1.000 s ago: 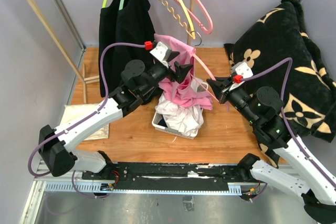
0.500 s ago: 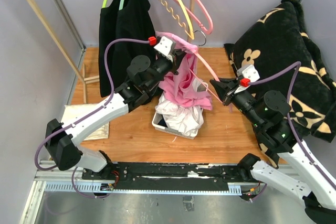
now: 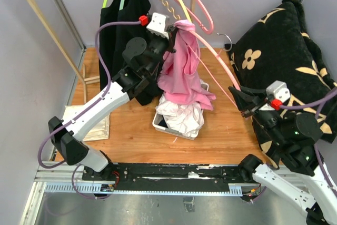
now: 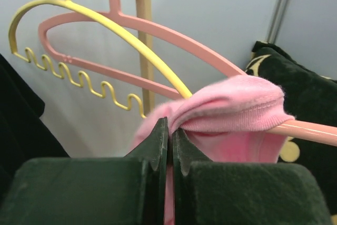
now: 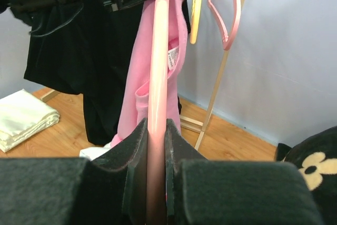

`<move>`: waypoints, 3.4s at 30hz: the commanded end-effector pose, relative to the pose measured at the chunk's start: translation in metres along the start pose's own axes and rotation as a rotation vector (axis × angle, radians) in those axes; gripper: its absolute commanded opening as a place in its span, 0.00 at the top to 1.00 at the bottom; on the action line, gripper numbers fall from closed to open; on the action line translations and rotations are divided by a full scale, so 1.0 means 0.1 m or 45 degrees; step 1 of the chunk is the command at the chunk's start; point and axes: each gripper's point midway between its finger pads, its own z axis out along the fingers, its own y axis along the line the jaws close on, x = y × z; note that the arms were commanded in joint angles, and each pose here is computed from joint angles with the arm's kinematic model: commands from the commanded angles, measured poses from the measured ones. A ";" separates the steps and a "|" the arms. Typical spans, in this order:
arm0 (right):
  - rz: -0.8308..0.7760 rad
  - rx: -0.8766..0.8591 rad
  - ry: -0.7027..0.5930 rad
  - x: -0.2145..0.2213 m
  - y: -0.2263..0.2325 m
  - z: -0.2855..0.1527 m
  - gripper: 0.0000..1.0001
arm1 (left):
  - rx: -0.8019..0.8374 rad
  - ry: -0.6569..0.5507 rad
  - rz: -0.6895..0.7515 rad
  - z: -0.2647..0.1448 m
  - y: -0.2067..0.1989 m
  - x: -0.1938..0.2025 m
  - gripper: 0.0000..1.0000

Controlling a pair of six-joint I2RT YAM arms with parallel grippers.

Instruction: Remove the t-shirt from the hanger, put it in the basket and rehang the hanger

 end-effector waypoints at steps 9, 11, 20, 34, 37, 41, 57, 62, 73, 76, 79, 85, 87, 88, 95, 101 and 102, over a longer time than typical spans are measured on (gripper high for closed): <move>-0.074 -0.070 -0.033 -0.14 0.05 -0.39 0.99 | -0.127 0.003 0.045 0.39 0.36 -0.02 0.99; -0.080 -0.075 -0.010 -0.11 0.05 -0.41 0.99 | -0.129 -0.010 0.049 0.43 0.36 -0.10 1.00; -0.083 0.039 0.071 0.03 -0.10 -0.33 0.99 | 0.106 -0.069 -0.014 0.27 0.06 -0.49 0.78; -0.043 0.112 0.072 0.04 -0.18 -0.27 0.99 | 0.324 -0.072 -0.049 -0.09 -0.18 -0.60 0.99; -0.038 0.103 0.063 0.03 -0.17 -0.27 0.99 | 0.324 -0.052 -0.045 -0.09 -0.18 -0.56 0.99; -0.033 0.092 0.053 0.02 -0.15 -0.26 0.99 | 0.408 -0.002 -0.060 -0.13 -0.30 -0.42 0.73; -0.035 0.060 0.051 0.01 -0.10 -0.15 0.99 | 0.478 0.206 -0.126 -0.13 -0.46 0.53 0.44; -0.037 0.059 0.053 0.02 -0.10 -0.14 0.99 | 0.426 0.220 -0.113 -0.04 -0.41 0.61 0.45; -0.039 0.068 0.050 0.02 -0.12 -0.18 0.99 | 0.306 0.218 -0.063 0.12 -0.26 0.64 0.95; -0.042 0.075 0.050 0.03 -0.13 -0.20 0.99 | 0.271 0.193 -0.051 0.13 -0.20 0.53 0.99; -0.051 0.080 0.051 0.03 -0.14 -0.24 0.99 | 0.193 0.163 -0.036 0.13 -0.08 0.40 0.99; -0.080 0.055 0.026 -0.01 -0.12 -0.38 0.99 | -0.044 0.123 0.010 0.12 0.28 0.20 1.00; -0.088 0.031 0.001 -0.05 -0.09 -0.43 0.99 | -0.086 0.129 0.040 0.15 0.34 0.18 1.00; -0.092 0.015 -0.017 -0.09 -0.08 -0.47 0.99 | -0.095 0.136 0.052 0.18 0.35 0.17 1.00; -0.097 0.008 -0.088 -0.24 -0.08 -0.63 0.99 | -0.070 0.179 0.093 0.35 0.30 0.22 1.00; -0.113 -0.002 -0.124 -0.33 -0.08 -0.69 0.99 | -0.069 0.185 0.098 0.32 0.31 0.18 1.00; -0.119 -0.003 -0.129 -0.34 -0.08 -0.70 0.99 | -0.075 0.185 0.104 0.31 0.32 0.16 0.99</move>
